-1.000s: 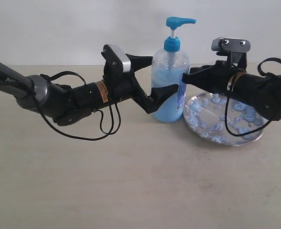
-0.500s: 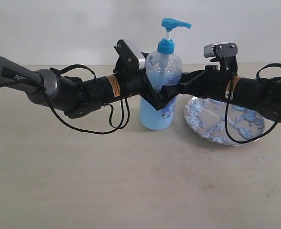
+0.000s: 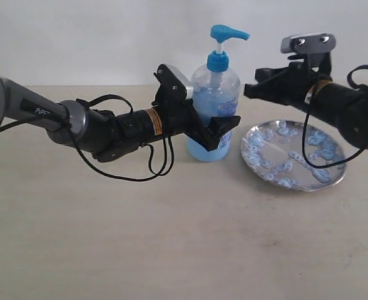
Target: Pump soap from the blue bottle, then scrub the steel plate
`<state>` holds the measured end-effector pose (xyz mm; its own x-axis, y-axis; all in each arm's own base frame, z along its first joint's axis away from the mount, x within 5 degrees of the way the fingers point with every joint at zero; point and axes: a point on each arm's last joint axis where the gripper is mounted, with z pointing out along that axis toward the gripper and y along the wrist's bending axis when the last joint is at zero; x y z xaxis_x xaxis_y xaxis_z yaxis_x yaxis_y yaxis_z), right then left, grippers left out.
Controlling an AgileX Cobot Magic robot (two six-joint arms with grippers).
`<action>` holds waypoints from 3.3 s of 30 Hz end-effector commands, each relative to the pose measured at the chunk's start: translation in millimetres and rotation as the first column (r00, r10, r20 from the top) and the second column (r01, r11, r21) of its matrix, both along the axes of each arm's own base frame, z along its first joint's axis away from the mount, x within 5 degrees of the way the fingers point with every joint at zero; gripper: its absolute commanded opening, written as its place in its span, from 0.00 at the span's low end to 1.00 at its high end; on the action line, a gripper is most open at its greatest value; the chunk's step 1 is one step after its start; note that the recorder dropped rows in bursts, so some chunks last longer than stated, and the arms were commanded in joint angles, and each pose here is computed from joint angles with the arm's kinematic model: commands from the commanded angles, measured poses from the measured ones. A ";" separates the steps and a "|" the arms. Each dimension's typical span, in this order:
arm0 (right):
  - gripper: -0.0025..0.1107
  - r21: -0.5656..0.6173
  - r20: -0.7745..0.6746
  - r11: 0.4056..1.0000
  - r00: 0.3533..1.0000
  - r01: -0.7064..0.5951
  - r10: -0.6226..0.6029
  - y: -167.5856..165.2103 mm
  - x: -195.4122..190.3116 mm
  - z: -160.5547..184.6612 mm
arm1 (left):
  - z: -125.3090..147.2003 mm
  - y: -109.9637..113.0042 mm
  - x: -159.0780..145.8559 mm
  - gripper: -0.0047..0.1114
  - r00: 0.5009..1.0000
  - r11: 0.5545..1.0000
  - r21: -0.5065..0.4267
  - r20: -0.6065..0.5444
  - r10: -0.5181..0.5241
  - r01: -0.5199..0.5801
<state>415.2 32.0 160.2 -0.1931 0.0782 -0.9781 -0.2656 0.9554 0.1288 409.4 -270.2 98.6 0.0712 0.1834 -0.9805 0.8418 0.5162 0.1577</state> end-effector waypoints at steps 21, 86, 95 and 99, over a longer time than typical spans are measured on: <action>0.02 -0.407 0.313 0.906 0.915 -0.114 0.255 -30.0 -47.4 132.9 | 38.0 -31.8 -6.1 0.08 0.991 0.977 0.197 0.092 -0.100 0.080; 0.02 -0.293 -0.286 0.820 0.863 -0.492 0.416 -5.3 -13.5 64.0 | 40.0 -50.5 -4.7 0.08 0.998 0.982 0.186 0.050 -0.042 0.031; 0.02 -0.359 -0.131 0.895 0.964 -0.264 0.232 -17.8 -14.1 114.2 | 50.2 -45.5 5.0 0.08 0.993 0.989 -0.108 -0.080 0.091 -0.099; 0.02 -0.403 -0.019 0.900 0.984 -0.168 0.176 -22.7 -27.8 152.4 | 50.8 -35.1 8.8 0.08 0.984 0.949 -0.273 -0.113 0.134 -0.161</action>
<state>398.7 11.6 284.8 -0.2173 -0.3381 -0.9157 -0.4772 0.8551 -0.2025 416.6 -308.4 126.9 -0.0824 0.1212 -0.9892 0.7736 0.6336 0.0132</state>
